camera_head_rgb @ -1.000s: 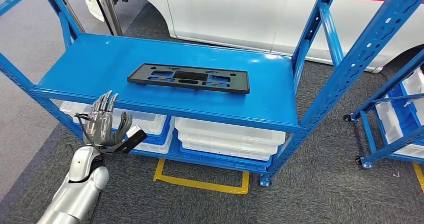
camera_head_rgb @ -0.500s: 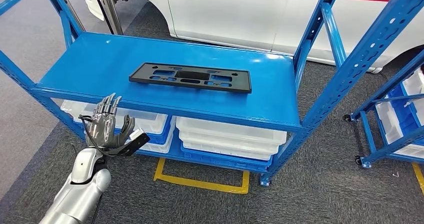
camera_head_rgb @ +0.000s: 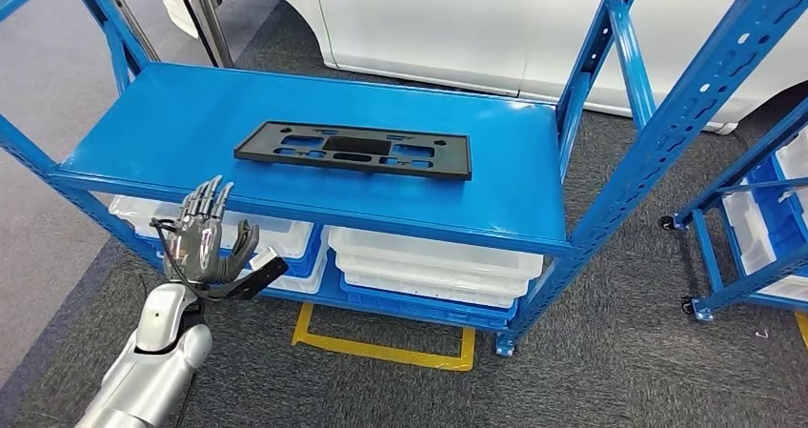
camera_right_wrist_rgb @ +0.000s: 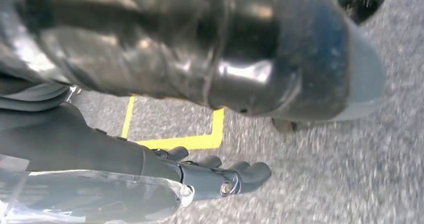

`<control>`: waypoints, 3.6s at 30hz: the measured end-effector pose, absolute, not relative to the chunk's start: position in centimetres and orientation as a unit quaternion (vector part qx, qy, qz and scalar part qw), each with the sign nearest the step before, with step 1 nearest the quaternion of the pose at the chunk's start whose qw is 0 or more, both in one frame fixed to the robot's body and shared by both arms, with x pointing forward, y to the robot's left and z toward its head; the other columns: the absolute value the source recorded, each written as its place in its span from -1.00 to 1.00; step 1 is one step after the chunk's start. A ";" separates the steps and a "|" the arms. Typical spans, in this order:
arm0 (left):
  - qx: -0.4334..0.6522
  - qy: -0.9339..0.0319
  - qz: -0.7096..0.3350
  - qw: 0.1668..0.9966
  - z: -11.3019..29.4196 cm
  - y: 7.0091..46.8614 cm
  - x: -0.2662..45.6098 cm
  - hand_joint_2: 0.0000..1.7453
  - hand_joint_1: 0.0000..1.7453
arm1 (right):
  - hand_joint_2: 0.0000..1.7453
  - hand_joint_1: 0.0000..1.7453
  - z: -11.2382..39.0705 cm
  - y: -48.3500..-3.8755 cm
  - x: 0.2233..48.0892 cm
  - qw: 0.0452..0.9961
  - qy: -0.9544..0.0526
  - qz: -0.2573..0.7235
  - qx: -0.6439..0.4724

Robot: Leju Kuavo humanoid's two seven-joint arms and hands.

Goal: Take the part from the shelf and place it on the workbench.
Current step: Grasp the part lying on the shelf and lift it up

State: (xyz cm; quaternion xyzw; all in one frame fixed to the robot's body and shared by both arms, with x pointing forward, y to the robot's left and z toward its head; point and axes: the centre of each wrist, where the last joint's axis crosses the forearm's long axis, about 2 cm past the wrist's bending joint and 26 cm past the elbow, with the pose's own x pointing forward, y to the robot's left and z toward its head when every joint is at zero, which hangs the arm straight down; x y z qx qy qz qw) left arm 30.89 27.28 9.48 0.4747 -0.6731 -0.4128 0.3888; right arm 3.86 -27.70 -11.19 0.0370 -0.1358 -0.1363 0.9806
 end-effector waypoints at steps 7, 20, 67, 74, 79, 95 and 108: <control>0.477 -0.673 -0.413 0.386 9.5 27.5 30.8 -1.00 -1.00 | -1.00 -1.00 -11.2 -27.7 3.8 0.981 -0.136 -0.136 0.039; 0.477 -0.678 -0.412 0.378 9.9 27.5 30.8 -1.00 -1.00 | -1.00 -1.00 -11.2 -27.7 4.0 0.982 -0.137 -0.129 0.034; 0.482 -0.681 -0.418 0.361 10.5 27.7 31.2 -1.00 -1.00 | -1.00 -1.00 -11.2 -28.0 3.7 0.982 -0.137 -0.127 0.038; 0.488 -0.670 -0.425 0.363 10.7 28.0 31.7 -1.00 -1.00 | -1.00 -1.00 -11.2 -28.0 3.8 0.982 -0.140 -0.124 0.039; 0.486 -0.669 -0.438 0.352 11.4 28.4 33.9 -1.00 -1.00 | -1.00 -1.00 -11.2 -28.0 4.0 0.982 -0.144 -0.117 0.042; 0.474 -0.688 -0.448 0.319 12.9 25.5 37.0 -1.00 -1.00 | -1.00 -1.00 -11.2 -28.2 4.0 0.983 -0.138 -0.115 0.042; 0.430 -0.722 -0.427 0.333 13.1 23.1 37.3 -1.00 -1.00 | -1.00 -1.00 -11.2 -28.2 4.0 0.982 -0.143 -0.112 0.045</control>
